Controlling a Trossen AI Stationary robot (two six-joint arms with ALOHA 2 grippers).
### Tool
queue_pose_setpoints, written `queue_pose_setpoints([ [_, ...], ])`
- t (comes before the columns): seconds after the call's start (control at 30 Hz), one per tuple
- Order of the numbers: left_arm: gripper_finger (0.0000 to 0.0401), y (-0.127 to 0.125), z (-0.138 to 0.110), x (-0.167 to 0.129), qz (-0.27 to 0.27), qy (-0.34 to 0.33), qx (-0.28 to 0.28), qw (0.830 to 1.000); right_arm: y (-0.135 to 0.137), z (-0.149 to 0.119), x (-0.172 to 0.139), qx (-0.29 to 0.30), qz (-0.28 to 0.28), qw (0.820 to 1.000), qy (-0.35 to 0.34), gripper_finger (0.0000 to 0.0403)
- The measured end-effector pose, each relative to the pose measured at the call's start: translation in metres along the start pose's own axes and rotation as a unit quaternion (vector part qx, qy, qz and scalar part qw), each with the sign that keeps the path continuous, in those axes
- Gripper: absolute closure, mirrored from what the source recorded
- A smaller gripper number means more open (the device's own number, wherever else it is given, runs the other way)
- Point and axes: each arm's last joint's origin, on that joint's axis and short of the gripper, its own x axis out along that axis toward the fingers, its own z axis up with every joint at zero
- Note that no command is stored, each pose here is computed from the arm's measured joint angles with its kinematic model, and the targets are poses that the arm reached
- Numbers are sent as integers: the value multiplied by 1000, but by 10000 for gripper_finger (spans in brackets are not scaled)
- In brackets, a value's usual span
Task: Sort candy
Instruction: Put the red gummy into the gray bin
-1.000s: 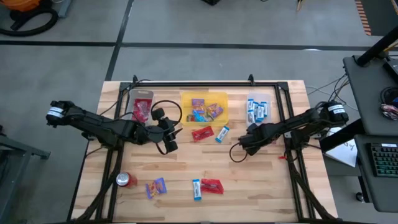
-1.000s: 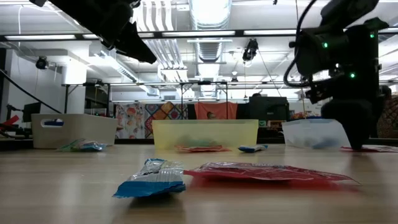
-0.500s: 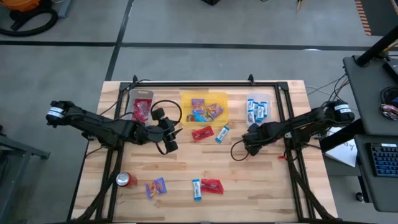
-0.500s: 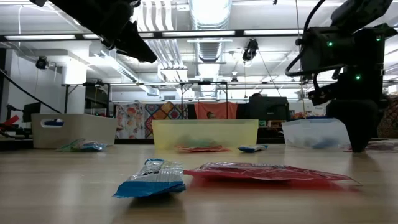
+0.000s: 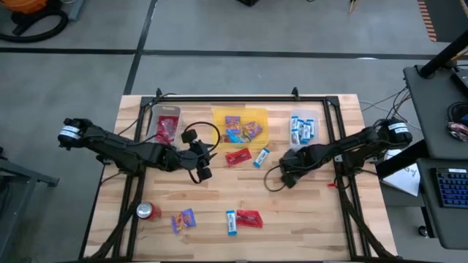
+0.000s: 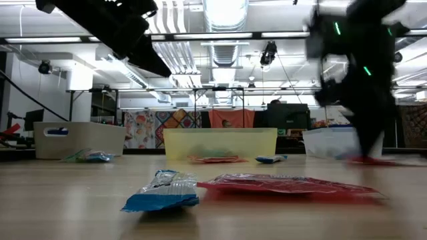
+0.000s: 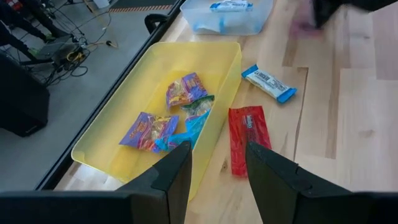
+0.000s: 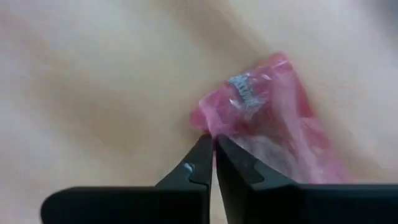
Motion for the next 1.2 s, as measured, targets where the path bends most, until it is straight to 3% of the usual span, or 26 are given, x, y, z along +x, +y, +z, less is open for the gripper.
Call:
queue_pose_setpoints([
  [0.07,267,-2,-1,2,0,3,3,1000,12,8,-14,-8,39,999,-27,390],
  [0.17,267,-4,-2,5,0,7,9,1000,9,7,-21,-33,17,999,-21,390],
  [0.3,267,-6,-3,8,0,9,12,1000,12,9,-27,-50,30,998,-33,390],
  [0.5,267,-6,-3,8,0,7,17,1000,11,9,-28,-41,26,998,-33,390],
  [0.63,267,-6,-3,8,0,5,18,1000,-1,3,-28,16,-33,999,7,390],
  [0.87,267,-6,-1,8,-1,-1,16,1000,-21,-7,-29,25,-160,986,34,390],
  [1.2,267,-6,-1,8,-1,-3,14,1000,-42,-23,-15,50,-231,970,58,390],
])
